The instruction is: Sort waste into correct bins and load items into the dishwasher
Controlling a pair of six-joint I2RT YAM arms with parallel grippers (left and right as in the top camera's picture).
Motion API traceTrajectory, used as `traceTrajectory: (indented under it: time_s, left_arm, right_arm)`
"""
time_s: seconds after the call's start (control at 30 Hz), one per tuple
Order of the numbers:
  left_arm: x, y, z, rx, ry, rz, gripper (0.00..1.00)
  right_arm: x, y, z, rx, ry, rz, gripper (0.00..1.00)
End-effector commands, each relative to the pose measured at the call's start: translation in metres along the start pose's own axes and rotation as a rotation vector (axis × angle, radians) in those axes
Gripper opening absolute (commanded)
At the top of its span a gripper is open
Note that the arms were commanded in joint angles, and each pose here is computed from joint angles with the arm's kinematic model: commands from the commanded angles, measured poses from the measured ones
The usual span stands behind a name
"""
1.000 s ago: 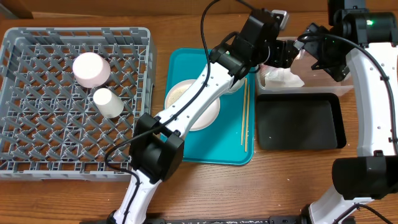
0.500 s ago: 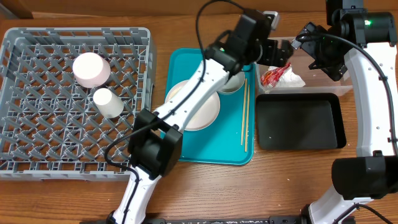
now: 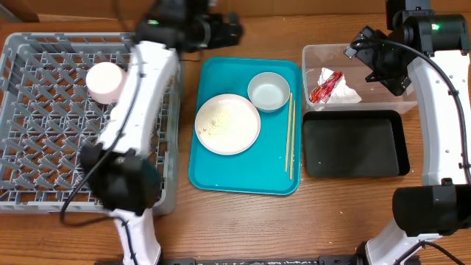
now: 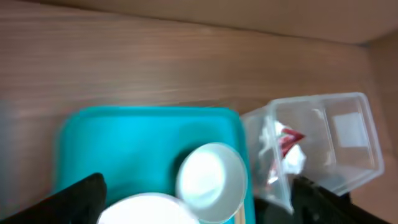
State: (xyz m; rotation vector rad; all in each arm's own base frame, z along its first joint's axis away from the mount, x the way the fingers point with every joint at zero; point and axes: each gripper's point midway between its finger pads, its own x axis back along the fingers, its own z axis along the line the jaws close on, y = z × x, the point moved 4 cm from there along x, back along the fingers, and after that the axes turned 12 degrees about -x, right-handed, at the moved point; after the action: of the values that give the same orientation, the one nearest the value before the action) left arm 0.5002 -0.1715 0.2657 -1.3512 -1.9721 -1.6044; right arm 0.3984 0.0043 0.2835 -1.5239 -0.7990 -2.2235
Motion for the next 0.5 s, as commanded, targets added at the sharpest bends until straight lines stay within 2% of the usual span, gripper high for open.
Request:
traceTrajectory:
  time_s: [0.0, 0.2, 0.33, 0.4, 0.47]
  left_arm:
    - [0.092, 0.012, 0.028, 0.002, 0.157, -0.075, 1.00]
    - [0.159, -0.015, 0.090, 0.158, 0.352, -0.022, 1.00]
    - [0.196, -0.044, 0.142, 0.297, 0.509, 0.052, 1.00]
    - [0.208, -0.058, 0.156, 0.373, 0.536, 0.084, 1.00]
    - [0.220, -0.070, 0.169, 0.467, 0.562, 0.098, 1.00]
  right_arm:
    - [0.007, -0.001, 0.005, 0.010, 0.026, -0.010, 1.00]
    - [0.007, -0.001, 0.005, 0.010, 0.026, -0.010, 1.00]
    - [0.007, 0.001, 0.007, 0.010, 0.033, -0.016, 1.00]
    - [0.008, 0.008, 0.022, 0.007, 0.112, -0.044, 1.00]
    - [0.011, 0.000, 0.036, 0.014, 0.207, 0.028, 1.00]
